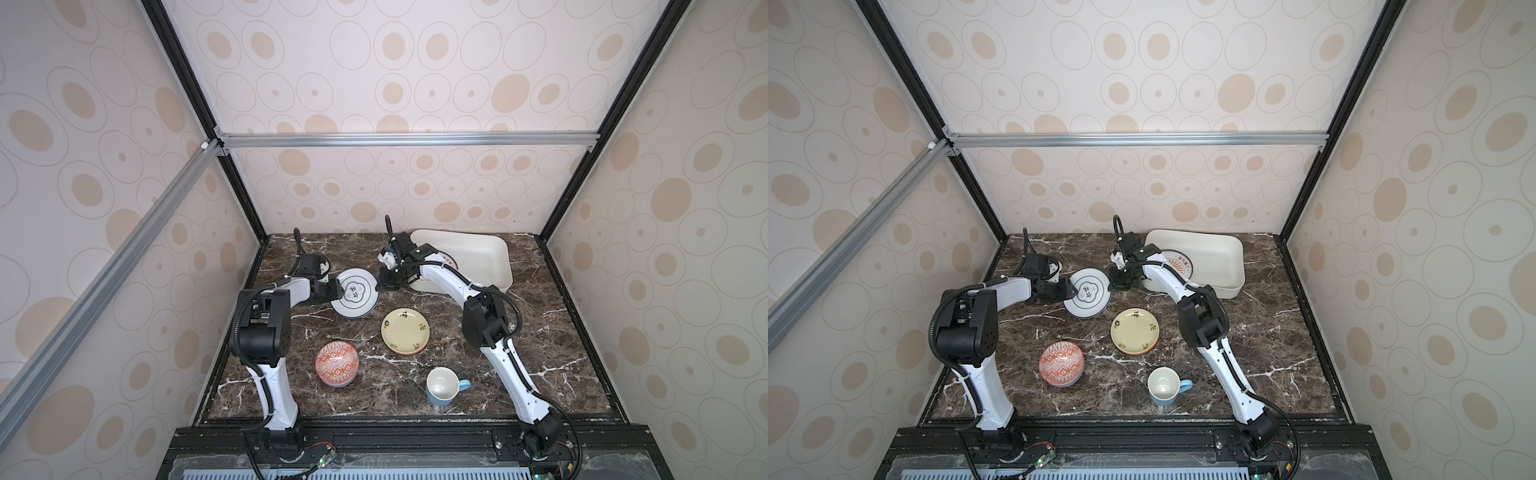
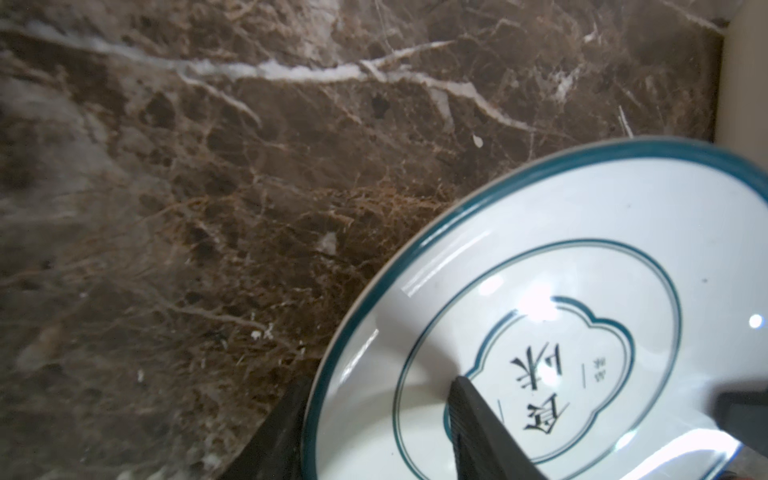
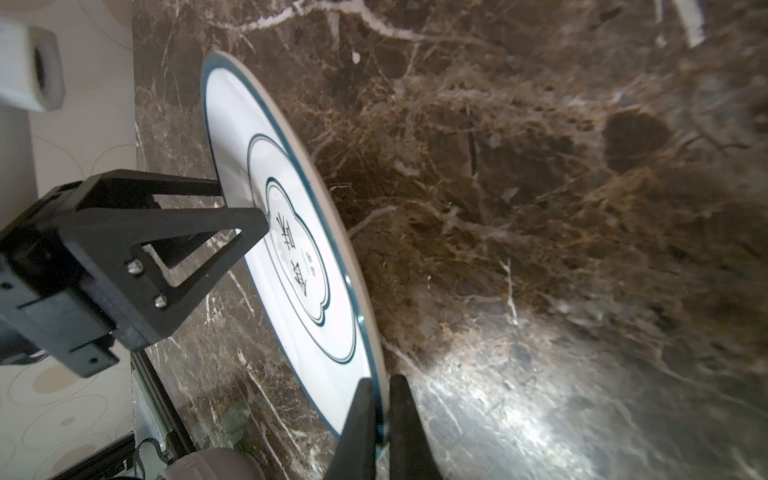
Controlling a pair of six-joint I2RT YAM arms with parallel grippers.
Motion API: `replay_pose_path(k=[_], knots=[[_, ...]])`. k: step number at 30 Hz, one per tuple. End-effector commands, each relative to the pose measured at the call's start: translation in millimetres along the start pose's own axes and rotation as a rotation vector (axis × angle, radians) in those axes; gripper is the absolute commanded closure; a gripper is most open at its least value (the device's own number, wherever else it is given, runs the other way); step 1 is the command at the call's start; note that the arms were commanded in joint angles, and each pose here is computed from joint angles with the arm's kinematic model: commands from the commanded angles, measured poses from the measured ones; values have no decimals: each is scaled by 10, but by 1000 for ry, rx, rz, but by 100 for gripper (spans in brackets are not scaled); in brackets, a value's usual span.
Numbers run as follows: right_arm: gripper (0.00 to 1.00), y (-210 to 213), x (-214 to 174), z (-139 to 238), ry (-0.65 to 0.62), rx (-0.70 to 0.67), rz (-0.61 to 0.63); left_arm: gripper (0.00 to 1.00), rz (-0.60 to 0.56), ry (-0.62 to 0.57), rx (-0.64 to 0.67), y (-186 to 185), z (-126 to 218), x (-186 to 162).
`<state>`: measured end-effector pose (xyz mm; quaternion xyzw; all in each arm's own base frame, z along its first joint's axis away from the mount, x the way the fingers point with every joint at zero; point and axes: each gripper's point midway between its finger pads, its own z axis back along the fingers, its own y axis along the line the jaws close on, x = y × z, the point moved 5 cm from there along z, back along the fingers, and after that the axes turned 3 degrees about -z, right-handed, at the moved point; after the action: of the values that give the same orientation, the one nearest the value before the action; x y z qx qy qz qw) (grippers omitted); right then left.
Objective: Place the mixed dishes into the plastic bin
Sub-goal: 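Grip the green-cloud plate rim with the right gripper while the left steadies it, then tilt the green-rimmed plate up on edge and lift it with the right gripper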
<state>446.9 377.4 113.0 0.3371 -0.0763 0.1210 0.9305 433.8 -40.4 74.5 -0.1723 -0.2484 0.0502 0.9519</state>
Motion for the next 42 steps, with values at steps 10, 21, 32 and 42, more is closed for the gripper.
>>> replay_pose_path(k=[10, 21, 32, 42], knots=[[100, 173, 40, 237, -14, 93, -20, 35, 28, -136, -25, 48, 500, 350], [100, 85, 287, 509, -76, 183, -95, 31, 29, -226, -15, 38, 869, 612], [100, 101, 503, 1051, -163, 229, -97, 23, 15, -302, -61, -100, 1156, 881], [100, -217, 611, 1890, -287, 159, -94, 22, -13, -362, -187, -410, 1411, 1117]])
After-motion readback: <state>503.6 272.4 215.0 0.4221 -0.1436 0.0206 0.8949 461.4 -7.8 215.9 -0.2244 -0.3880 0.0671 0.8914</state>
